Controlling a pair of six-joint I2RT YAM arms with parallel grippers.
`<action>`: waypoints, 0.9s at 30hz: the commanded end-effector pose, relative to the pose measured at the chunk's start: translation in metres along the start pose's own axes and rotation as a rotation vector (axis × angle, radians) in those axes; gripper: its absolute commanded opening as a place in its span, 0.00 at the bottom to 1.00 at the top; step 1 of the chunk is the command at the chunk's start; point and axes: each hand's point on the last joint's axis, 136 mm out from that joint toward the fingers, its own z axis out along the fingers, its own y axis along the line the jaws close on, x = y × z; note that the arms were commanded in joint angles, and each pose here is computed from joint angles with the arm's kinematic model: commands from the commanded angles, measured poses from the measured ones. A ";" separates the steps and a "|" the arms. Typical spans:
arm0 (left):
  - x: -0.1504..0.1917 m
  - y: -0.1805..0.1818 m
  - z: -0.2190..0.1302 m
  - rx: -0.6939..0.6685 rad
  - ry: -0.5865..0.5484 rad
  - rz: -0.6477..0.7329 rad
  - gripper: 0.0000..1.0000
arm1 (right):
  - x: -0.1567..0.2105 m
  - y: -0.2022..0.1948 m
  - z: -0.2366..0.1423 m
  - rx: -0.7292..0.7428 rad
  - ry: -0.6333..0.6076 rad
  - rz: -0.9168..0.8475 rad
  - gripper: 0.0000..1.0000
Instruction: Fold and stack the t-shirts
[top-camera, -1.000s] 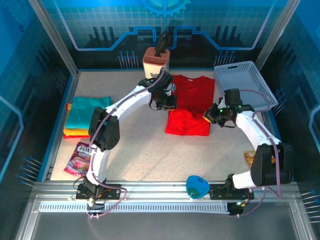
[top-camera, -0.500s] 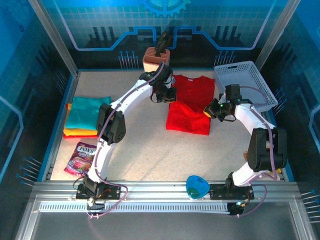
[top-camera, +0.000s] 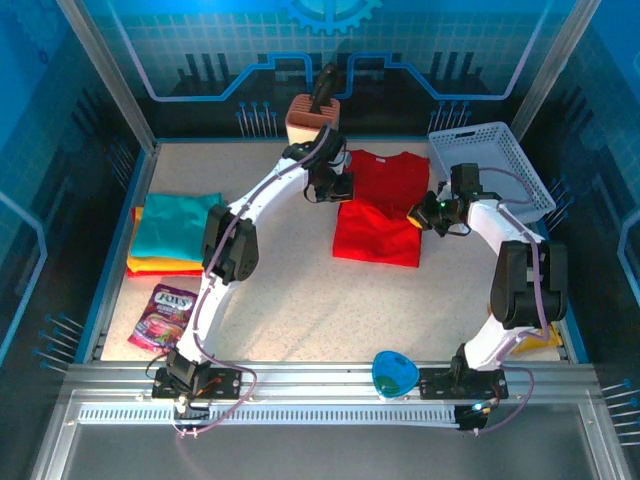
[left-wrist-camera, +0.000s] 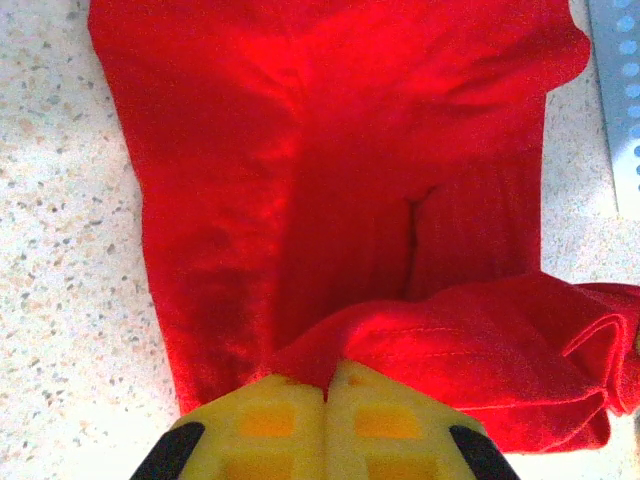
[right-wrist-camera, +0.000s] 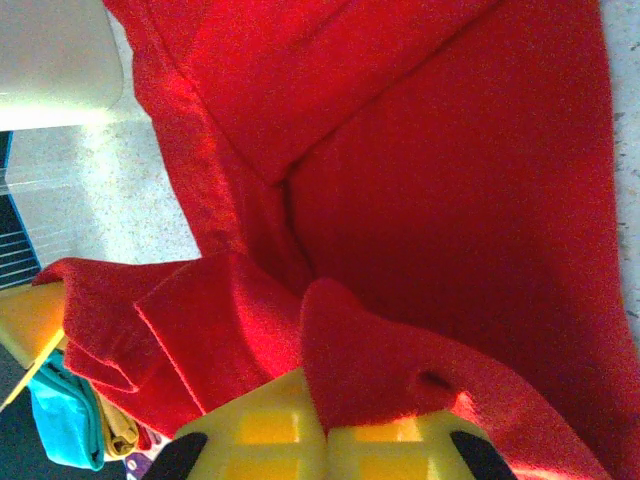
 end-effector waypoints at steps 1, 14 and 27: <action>-0.010 -0.001 0.009 0.038 -0.014 0.013 0.00 | -0.015 0.002 0.000 -0.017 -0.023 0.010 0.00; -0.035 0.035 -0.023 -0.029 -0.090 -0.039 0.57 | -0.027 0.007 -0.006 -0.027 -0.108 -0.059 0.97; 0.050 0.010 0.003 0.096 0.061 -0.107 0.47 | 0.011 -0.008 -0.004 -0.045 -0.018 -0.099 0.84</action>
